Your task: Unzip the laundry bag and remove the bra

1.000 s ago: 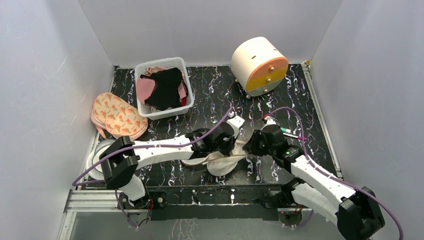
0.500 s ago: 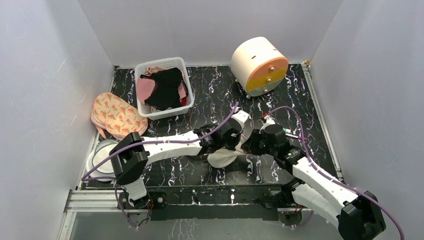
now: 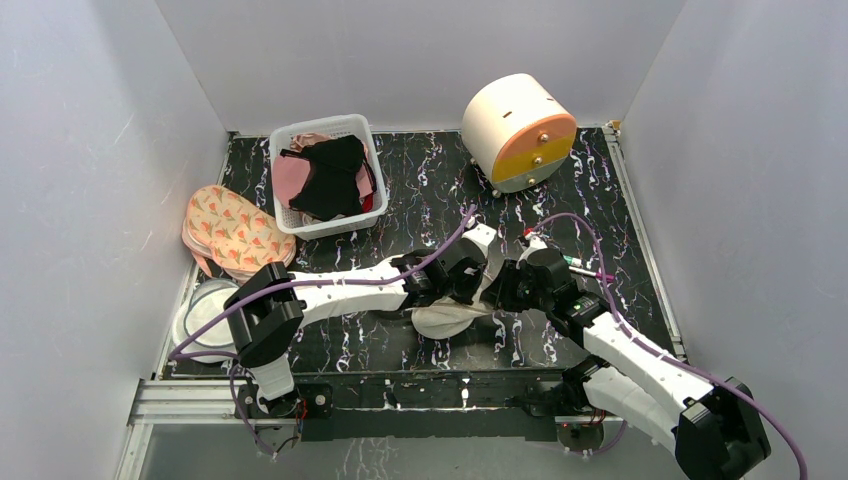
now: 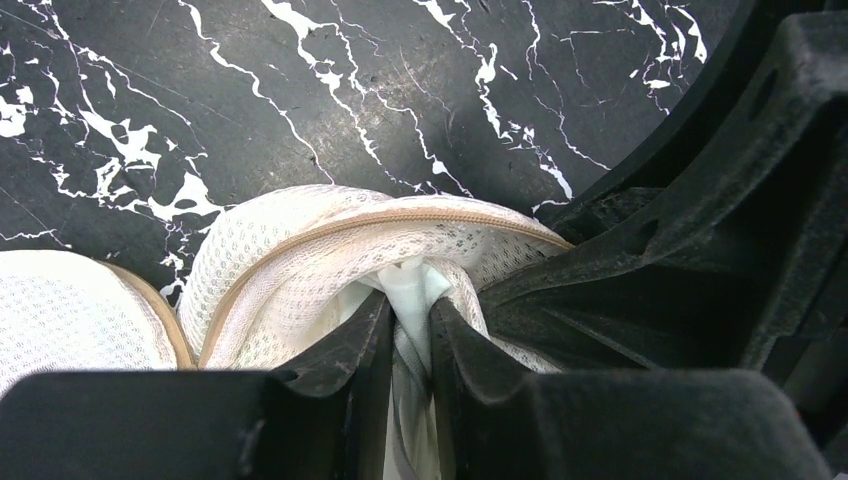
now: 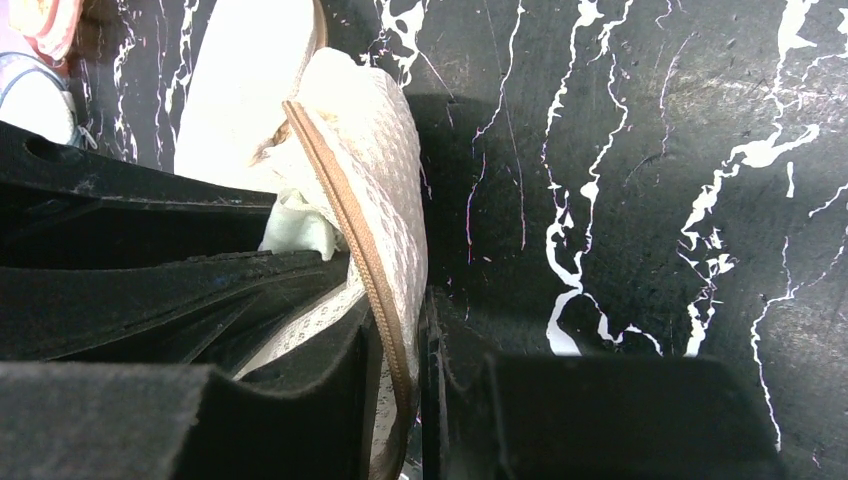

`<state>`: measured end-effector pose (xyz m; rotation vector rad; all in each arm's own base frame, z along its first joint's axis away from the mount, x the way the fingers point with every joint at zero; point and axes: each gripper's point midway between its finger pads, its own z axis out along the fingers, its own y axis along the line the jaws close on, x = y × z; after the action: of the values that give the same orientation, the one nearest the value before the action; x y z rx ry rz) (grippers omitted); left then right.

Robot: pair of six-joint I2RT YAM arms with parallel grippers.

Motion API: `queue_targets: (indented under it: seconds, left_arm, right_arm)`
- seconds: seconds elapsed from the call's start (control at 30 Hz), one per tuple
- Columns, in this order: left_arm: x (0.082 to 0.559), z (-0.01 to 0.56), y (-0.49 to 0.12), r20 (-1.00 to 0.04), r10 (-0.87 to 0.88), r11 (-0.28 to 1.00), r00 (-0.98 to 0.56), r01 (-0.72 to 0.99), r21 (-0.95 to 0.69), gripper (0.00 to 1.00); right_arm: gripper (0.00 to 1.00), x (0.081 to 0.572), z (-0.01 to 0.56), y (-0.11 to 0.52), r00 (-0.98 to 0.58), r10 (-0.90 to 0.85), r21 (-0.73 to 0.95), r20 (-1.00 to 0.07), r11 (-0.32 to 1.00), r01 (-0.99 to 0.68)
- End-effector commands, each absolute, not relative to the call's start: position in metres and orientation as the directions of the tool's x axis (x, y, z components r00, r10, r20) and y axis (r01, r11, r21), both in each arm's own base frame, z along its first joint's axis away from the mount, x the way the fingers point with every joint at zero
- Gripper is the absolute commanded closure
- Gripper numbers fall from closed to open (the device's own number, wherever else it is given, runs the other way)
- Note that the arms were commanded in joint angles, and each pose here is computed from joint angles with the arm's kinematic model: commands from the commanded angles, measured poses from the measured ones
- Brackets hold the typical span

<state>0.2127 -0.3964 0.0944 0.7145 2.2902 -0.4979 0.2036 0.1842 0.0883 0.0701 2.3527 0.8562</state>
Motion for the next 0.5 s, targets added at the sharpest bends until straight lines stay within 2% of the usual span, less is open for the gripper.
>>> queue_targets:
  seconds: [0.0, 0.17, 0.2, 0.27, 0.3, 0.47]
  left_arm:
    - [0.217, 0.114, -0.405, -0.728, 0.313, 0.764, -0.61, 0.617, -0.188, 0.81]
    - [0.217, 0.11, -0.406, -0.719, 0.315, 0.764, -0.619, 0.615, -0.195, 0.78]
    - [0.217, 0.11, -0.406, -0.72, 0.314, 0.764, -0.619, 0.615, -0.196, 0.8]
    - [0.217, 0.108, -0.406, -0.719, 0.316, 0.763, -0.618, 0.617, -0.195, 0.96]
    - [0.218, 0.107, -0.405, -0.718, 0.318, 0.765, -0.619, 0.615, -0.192, 1.0]
    - [0.217, 0.118, -0.404, -0.73, 0.316, 0.755, -0.606, 0.627, -0.193, 1.0]
  right_arm:
    - [0.83, 0.209, 0.102, 0.19, -0.771, 0.253, 0.608, -0.584, 0.765, -0.21]
    - [0.83, 0.209, 0.102, 0.189, -0.771, 0.252, 0.606, -0.585, 0.767, -0.21]
    - [0.83, 0.208, 0.102, 0.19, -0.772, 0.25, 0.605, -0.585, 0.768, -0.211]
    - [0.83, 0.209, 0.103, 0.189, -0.77, 0.251, 0.605, -0.587, 0.768, -0.211]
    - [0.83, 0.209, 0.103, 0.19, -0.769, 0.251, 0.605, -0.587, 0.767, -0.212]
    - [0.83, 0.209, 0.099, 0.187, -0.771, 0.253, 0.597, -0.585, 0.778, -0.198]
